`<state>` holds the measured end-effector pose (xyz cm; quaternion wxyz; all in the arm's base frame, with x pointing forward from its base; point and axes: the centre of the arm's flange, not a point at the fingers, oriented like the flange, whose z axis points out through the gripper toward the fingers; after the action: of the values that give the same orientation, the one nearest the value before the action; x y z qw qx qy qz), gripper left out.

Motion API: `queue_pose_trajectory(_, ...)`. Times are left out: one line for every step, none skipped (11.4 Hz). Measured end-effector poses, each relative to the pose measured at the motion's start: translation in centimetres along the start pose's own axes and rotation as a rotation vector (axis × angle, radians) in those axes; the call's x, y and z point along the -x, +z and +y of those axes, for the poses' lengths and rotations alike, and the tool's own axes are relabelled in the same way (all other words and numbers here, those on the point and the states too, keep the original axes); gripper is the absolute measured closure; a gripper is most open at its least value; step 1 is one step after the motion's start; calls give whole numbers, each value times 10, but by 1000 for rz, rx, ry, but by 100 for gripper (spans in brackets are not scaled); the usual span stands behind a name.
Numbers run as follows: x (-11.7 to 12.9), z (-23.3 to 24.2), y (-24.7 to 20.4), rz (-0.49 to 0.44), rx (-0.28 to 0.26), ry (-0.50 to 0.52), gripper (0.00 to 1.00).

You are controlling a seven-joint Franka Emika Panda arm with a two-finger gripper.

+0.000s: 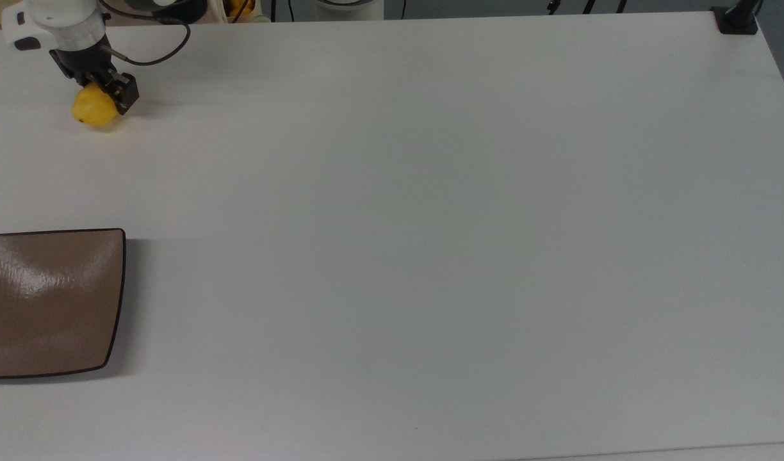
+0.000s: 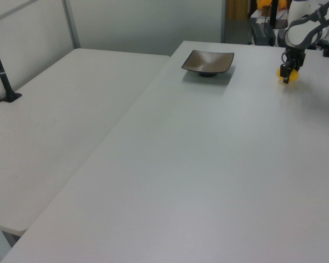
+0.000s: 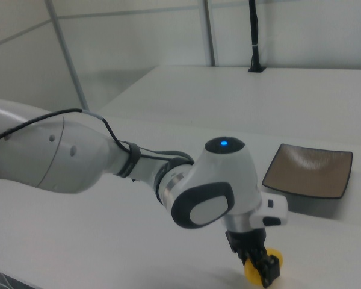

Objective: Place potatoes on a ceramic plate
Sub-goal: 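Lift the potato and carry it toward the brown plate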

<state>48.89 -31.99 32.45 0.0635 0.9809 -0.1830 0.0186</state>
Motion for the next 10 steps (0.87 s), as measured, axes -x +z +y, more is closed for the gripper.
queue_pose_trajectory(-6, -3, -16, 11, -2, -7, 39)
queue_pose_trajectory(-10, -6, -28, 26, -4, -12, 39)
queue_pose_trajectory(-14, -12, -45, 45, -8, -25, 39)
queue_pose_trajectory(-17, -22, -65, 53, -14, -42, 39)
queue_pose_trajectory(-20, -30, -80, 51, -20, -57, 39)
queue_pose_trajectory(-27, -44, -109, 46, -33, -80, 39)
queue_pose_trajectory(-31, -55, -130, 45, -47, -93, 39)
queue_pose_trajectory(-38, -70, -163, 50, -75, -110, 39)
queue_pose_trajectory(-43, -82, -187, 62, -97, -127, 39)
queue_pose_trajectory(-46, -91, -201, 70, -112, -144, 39)
